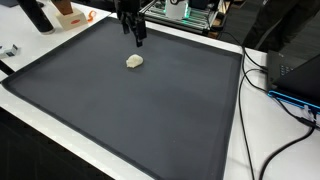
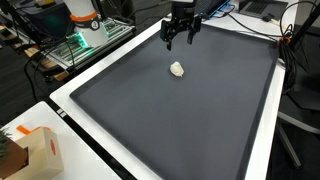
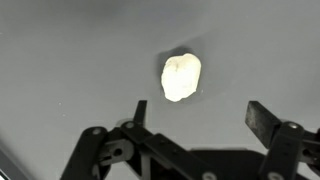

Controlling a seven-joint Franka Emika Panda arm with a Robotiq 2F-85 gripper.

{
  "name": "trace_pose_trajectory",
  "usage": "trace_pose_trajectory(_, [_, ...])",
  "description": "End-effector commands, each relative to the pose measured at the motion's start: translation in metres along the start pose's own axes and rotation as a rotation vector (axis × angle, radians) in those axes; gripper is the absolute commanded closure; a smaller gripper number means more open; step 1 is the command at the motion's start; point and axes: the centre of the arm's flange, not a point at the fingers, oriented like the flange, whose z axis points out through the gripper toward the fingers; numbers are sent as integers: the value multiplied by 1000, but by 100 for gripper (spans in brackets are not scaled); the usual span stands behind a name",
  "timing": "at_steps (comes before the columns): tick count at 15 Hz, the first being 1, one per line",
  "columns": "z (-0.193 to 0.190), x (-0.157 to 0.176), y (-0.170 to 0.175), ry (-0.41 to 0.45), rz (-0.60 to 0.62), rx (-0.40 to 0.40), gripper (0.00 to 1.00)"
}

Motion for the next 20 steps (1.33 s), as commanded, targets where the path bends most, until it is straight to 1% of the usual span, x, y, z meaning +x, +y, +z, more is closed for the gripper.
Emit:
trace_pose_trajectory(1, [23, 7, 1, -14, 34, 3, 0])
trace_pose_trajectory(8, [67, 8, 3, -71, 53, 46, 0])
trace_pose_trajectory(12, [85, 7, 6, -90, 65, 42, 0])
trace_pose_trajectory(14, [91, 7, 8, -75, 64, 22, 0])
trace_pose_trajectory(16, [94, 8, 9, -72, 72, 23, 0])
trace_pose_trajectory(17, [96, 8, 10, -71, 74, 23, 9])
trace_pose_trajectory(18, [97, 9, 11, -70, 77, 23, 26])
trace_pose_trajectory(19, [98, 10, 11, -63, 81, 21, 32])
trace_pose_trajectory(20, [99, 10, 12, -61, 81, 21, 42])
